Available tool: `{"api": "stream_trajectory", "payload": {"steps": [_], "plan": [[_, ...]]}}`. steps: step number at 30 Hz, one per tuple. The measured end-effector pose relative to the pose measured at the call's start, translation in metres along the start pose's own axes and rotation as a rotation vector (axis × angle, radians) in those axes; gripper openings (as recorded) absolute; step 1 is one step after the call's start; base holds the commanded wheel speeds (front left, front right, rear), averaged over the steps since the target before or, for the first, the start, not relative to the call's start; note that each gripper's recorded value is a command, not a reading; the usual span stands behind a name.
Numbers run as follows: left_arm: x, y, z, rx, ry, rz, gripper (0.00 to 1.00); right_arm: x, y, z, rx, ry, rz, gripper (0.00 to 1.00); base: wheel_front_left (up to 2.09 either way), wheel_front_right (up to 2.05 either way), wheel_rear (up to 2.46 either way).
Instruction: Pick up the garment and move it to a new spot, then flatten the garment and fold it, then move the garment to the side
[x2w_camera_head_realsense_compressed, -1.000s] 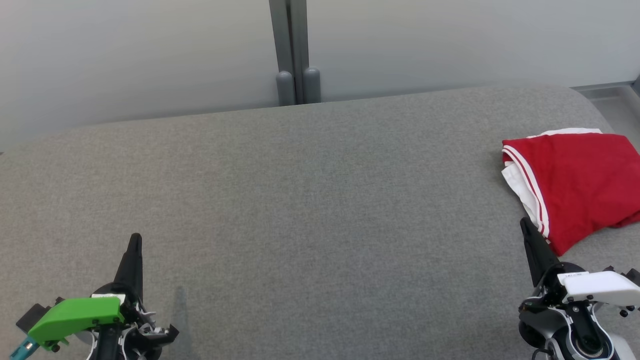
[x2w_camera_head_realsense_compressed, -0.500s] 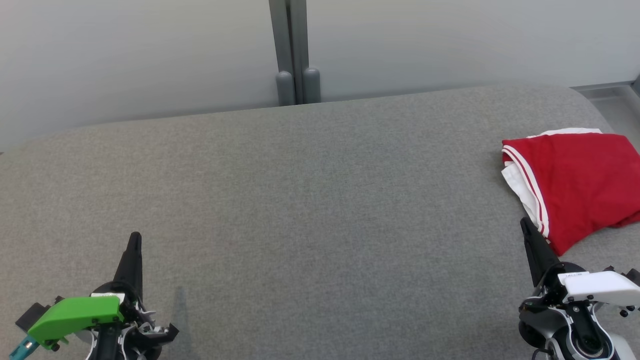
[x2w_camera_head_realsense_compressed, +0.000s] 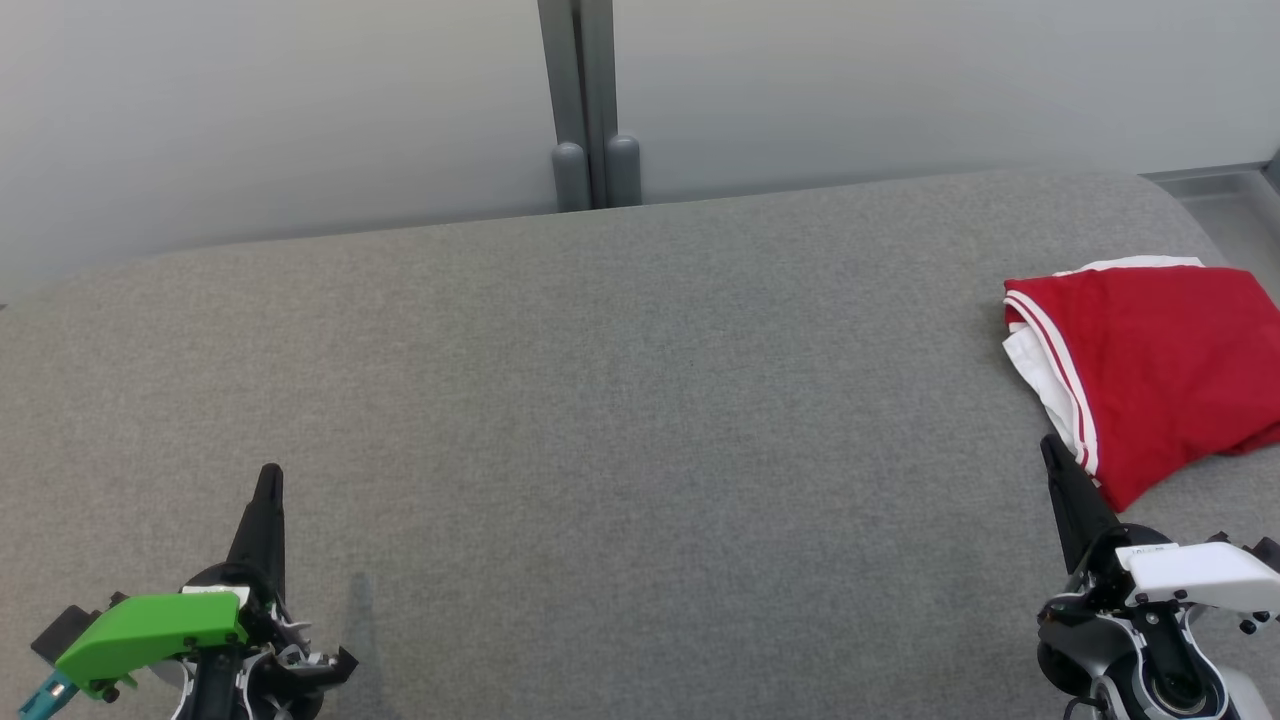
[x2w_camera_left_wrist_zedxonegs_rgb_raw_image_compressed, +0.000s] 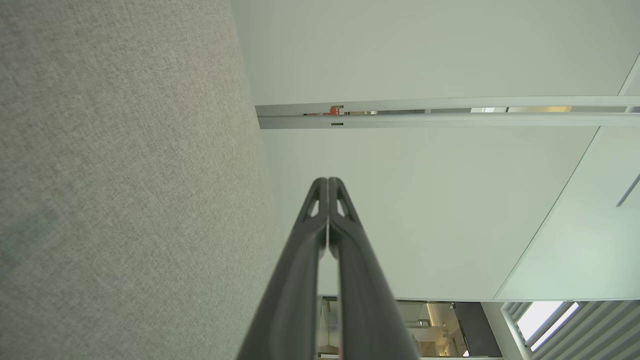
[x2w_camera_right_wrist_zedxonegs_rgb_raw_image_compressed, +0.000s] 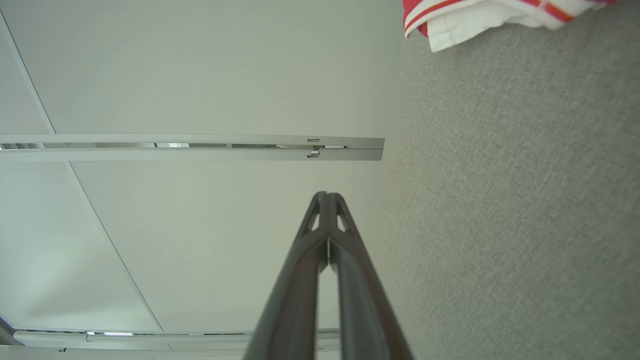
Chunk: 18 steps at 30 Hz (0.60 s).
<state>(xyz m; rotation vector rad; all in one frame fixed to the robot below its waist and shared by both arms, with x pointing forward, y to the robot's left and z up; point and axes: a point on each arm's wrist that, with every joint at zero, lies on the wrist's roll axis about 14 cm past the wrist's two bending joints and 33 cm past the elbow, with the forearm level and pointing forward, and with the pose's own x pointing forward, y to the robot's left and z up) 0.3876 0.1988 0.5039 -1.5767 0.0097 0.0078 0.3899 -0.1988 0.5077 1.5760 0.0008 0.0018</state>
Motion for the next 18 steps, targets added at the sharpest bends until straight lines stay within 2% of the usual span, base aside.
{"api": "stream_trajectory", "payload": {"steps": [18], "plan": [[0.0000,0.0000,0.0000,0.000,0.000,0.000,0.00,0.0000,0.0000,0.0000,0.000,0.000,0.000,0.00,0.00,0.00,0.00]]}}
